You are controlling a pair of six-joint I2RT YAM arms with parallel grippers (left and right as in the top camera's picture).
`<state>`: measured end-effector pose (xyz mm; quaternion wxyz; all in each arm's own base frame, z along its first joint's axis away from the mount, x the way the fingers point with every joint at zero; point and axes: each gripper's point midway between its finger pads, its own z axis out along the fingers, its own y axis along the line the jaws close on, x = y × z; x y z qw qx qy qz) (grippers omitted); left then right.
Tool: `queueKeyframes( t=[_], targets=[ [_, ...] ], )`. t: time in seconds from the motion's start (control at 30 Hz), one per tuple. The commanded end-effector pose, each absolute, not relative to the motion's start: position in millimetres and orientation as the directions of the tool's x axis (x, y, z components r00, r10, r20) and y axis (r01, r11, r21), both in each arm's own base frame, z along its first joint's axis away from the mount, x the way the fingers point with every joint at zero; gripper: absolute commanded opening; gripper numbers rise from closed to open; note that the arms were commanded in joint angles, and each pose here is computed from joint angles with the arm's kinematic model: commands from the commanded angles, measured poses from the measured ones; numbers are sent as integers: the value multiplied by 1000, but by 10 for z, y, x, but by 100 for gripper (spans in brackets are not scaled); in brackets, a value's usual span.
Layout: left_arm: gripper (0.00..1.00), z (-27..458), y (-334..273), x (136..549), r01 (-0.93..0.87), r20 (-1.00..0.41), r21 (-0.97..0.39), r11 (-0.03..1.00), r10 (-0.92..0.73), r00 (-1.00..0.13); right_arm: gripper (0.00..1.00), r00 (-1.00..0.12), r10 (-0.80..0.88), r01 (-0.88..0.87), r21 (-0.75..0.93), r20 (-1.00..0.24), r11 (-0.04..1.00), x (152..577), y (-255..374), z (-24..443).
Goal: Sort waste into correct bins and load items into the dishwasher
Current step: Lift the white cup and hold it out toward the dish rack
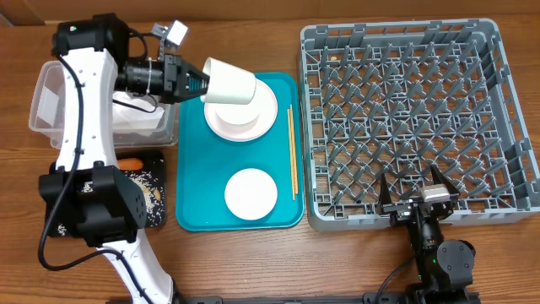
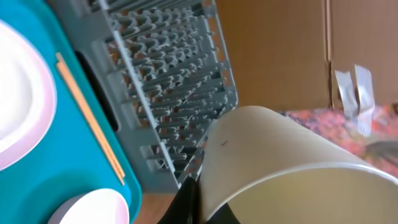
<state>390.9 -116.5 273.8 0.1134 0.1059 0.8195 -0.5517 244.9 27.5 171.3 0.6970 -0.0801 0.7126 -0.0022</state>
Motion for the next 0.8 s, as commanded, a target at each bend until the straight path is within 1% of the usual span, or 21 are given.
queueKeyframes(
  t=[0.0, 0.07, 0.13, 0.2, 0.27, 0.33, 0.43, 0.5, 0.6, 0.63, 0.77],
  targets=[
    [4, 2893, -1329, 3896, 432, -428, -856, 283, 80, -900, 100, -9, -116, -118, -114, -993, 986, 2449, 286, 1700],
    [4, 2893, -1400, 3872, 437, -428, -856, 275, 97, -899, 100, 0, -114, -142, -113, -993, 983, 2444, 329, 1714],
    [4, 2893, -1473, 3845, 443, -428, -856, 266, 113, -896, 100, 32, -97, -202, -101, -995, 974, 2425, 438, 1785],
    [4, 2893, -1534, 3821, 450, -431, -855, 259, 129, -893, 100, 30, 27, -245, 19, -999, 969, 2404, 506, 1857],
    [4, 2894, -1588, 3800, 454, -431, -855, 252, 141, -891, 100, 0, 163, -294, 155, -987, 943, 2362, 582, 1957],
    [4, 2916, -1650, 3778, 456, -433, -858, 235, 147, -889, 100, -17, 267, -376, 253, -964, 891, 2269, 709, 2183],
    [4, 2970, -1716, 3760, 459, -438, -865, 201, 142, -888, 100, -2, 319, -462, 283, -948, 841, 2133, 824, 2518],
    [5, 2991, -1760, 3744, 461, -440, -868, 186, 145, -886, 100, -13, 350, -502, 309, -937, 808, 2044, 880, 2734],
    [4, 2989, -1829, 3710, 464, -439, -868, 179, 162, -884, 100, -103, 379, -540, 372, -920, 755, 1947, 979, 2978],
    [4, 2990, -1896, 3677, 467, -439, -868, 170, 178, -881, 100, -177, 370, -572, 401, -912, 715, 1906, 1081, 3085],
    [4, 2990, -2073, 3579, 475, -439, -868, 147, 220, -871, 100, -374, 305, -629, 481, -876, 610, 1897, 1341, 3189]
  ],
)
